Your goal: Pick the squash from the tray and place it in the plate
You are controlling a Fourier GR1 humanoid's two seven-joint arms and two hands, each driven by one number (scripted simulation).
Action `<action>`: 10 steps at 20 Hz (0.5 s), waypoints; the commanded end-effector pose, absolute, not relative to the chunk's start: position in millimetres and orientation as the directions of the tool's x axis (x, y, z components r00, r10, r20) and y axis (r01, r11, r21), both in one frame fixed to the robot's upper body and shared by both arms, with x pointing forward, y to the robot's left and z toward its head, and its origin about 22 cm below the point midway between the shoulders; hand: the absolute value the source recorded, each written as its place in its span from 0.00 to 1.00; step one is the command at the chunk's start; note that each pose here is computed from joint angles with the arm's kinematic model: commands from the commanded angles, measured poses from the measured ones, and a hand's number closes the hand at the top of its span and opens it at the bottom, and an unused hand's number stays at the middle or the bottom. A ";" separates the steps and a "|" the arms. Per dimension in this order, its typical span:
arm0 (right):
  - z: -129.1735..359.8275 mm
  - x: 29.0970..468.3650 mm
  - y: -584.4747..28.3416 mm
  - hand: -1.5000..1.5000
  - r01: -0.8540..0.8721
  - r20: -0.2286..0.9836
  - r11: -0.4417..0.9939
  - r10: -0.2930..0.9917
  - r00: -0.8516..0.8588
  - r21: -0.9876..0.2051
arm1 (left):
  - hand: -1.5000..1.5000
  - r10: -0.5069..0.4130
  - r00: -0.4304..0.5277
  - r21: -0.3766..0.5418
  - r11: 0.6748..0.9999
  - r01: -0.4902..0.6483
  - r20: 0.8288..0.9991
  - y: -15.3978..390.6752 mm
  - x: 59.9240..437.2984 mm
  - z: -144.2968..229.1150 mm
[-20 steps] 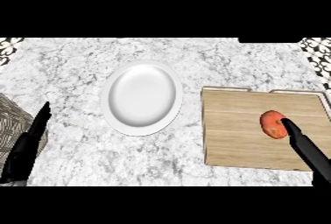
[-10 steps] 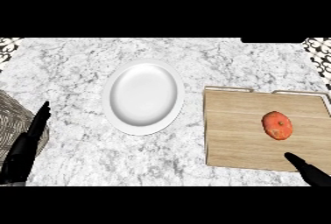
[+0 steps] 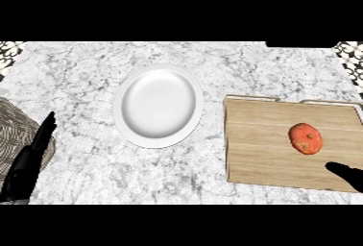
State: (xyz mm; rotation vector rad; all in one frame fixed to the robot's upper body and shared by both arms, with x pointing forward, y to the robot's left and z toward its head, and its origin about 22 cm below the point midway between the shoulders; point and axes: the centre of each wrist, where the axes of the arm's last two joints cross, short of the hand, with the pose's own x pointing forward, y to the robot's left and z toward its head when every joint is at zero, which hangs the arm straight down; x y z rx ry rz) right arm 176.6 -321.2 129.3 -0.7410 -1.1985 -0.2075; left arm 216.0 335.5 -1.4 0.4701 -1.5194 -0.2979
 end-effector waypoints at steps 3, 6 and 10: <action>126.7 207.4 -336.5 0.00 0.361 0.813 0.792 0.269 0.516 -0.492 | 0.50 -0.475 0.051 0.477 0.873 -0.097 0.879 340.1 221.0 -1.0; 116.0 212.0 -338.5 0.00 0.250 0.737 0.791 0.335 0.587 -0.558 | 0.50 -0.467 0.038 0.469 0.877 -0.104 0.883 346.3 225.2 5.9; 91.4 232.3 -340.7 0.00 0.203 0.732 0.820 0.330 0.597 -0.535 | 0.50 -0.457 0.040 0.459 0.883 -0.096 0.889 331.4 217.8 -4.7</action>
